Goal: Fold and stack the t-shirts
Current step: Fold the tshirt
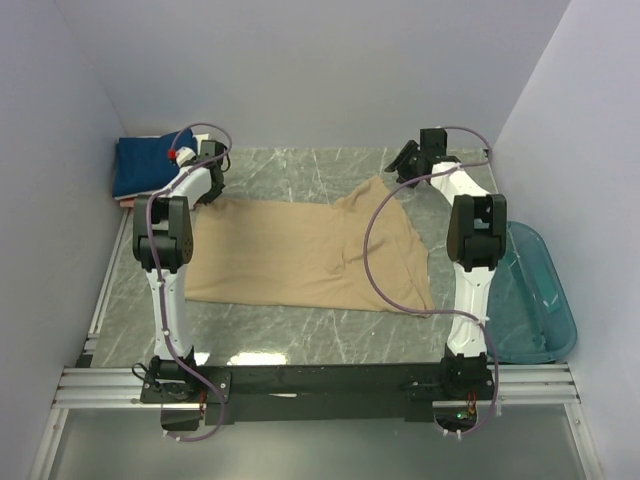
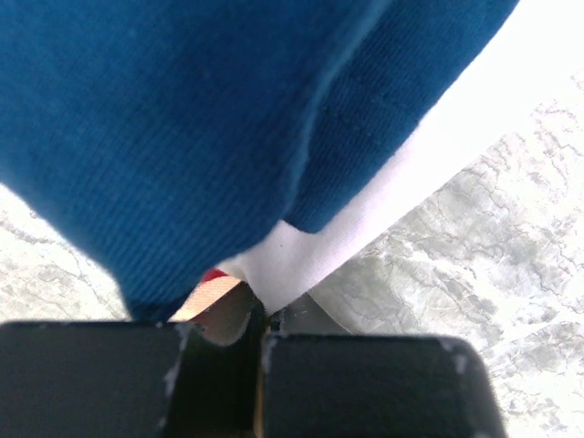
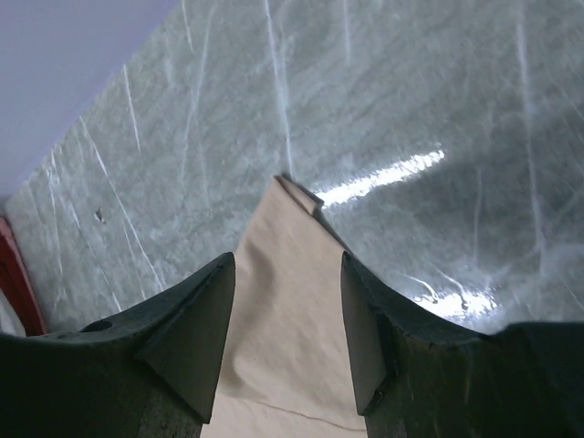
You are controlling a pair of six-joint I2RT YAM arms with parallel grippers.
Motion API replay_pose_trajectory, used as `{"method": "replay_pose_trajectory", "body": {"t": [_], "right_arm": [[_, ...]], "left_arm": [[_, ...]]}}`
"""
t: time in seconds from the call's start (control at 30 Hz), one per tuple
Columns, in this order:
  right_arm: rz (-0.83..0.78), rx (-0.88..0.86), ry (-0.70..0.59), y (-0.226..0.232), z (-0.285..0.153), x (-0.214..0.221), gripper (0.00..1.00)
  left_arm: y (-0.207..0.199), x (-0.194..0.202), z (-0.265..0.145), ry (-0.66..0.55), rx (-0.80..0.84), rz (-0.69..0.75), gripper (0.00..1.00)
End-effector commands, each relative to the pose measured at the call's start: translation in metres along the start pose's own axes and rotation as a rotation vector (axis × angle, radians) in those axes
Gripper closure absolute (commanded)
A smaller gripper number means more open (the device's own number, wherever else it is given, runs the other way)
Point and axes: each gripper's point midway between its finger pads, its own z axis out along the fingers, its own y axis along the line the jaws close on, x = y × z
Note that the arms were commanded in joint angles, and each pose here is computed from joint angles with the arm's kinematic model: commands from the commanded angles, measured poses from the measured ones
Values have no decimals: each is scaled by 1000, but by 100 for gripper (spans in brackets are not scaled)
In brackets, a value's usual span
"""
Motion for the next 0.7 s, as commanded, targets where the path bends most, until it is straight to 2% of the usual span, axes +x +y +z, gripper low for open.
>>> {"method": "replay_pose_trajectory", "body": {"t": [0.0, 0.3, 0.67], "right_arm": [[-28, -28, -26, 30, -2, -6, 43], [-148, 73, -17, 57, 9, 46, 43], [-174, 172, -20, 50, 15, 59, 46]], "left_arm": [[-5, -18, -23, -21, 46, 1, 99], [-5, -18, -22, -20, 54, 3, 99], [1, -20, -17, -14, 50, -4, 99]]}}
